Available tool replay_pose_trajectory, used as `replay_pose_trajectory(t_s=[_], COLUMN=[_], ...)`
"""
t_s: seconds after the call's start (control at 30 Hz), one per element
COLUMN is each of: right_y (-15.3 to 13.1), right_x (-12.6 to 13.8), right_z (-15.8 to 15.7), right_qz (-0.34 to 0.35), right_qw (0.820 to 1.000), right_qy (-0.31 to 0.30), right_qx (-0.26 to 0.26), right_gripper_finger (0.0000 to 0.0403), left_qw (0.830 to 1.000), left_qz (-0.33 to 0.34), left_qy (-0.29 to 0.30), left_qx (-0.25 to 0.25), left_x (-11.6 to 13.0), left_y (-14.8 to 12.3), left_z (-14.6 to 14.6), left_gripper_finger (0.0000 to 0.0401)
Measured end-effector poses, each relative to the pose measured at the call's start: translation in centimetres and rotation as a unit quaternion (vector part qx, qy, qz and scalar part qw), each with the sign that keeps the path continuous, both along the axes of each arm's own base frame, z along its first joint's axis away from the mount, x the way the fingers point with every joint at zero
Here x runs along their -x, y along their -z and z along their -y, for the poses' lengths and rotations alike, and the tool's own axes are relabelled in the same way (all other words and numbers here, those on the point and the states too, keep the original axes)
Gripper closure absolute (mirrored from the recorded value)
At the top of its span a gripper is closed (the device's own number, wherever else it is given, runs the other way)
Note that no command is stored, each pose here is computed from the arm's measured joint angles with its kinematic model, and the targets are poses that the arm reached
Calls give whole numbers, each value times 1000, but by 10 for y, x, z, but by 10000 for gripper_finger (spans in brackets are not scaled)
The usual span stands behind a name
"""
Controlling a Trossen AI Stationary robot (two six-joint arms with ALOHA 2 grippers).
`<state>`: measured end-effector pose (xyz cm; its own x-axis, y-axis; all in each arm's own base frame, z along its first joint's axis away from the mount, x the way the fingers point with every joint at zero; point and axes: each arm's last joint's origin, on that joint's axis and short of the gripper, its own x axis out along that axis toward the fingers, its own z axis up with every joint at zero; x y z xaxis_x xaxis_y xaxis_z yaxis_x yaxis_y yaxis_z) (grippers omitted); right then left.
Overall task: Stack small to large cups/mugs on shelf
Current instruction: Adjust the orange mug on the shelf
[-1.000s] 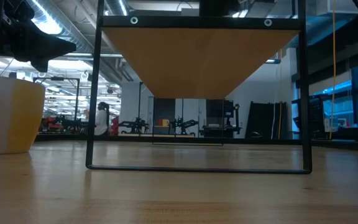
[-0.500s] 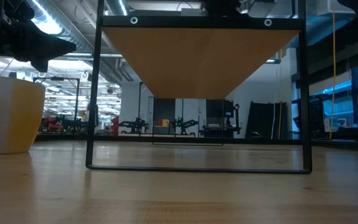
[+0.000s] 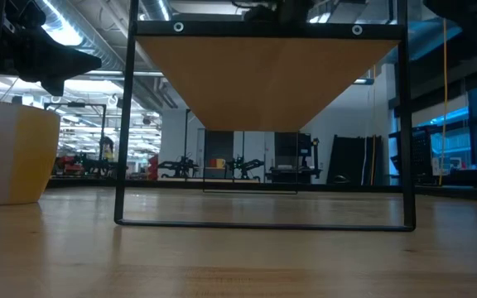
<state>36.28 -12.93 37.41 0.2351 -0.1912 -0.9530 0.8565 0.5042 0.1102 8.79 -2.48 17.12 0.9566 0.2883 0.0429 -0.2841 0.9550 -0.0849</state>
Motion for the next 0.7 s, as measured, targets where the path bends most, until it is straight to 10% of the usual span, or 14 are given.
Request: replay_pose_trajectory(t_s=[0.7], right_y=[7], right_x=[-5], right_z=[2], right_qz=[-17], right_qw=[999], right_qy=[-42], right_qx=[10], right_gripper_finger=[318], left_qw=[1000], left_qz=[0], left_qy=[0], left_qx=[0], left_x=[0], left_y=[0], left_z=[0], left_gripper_finger=[401])
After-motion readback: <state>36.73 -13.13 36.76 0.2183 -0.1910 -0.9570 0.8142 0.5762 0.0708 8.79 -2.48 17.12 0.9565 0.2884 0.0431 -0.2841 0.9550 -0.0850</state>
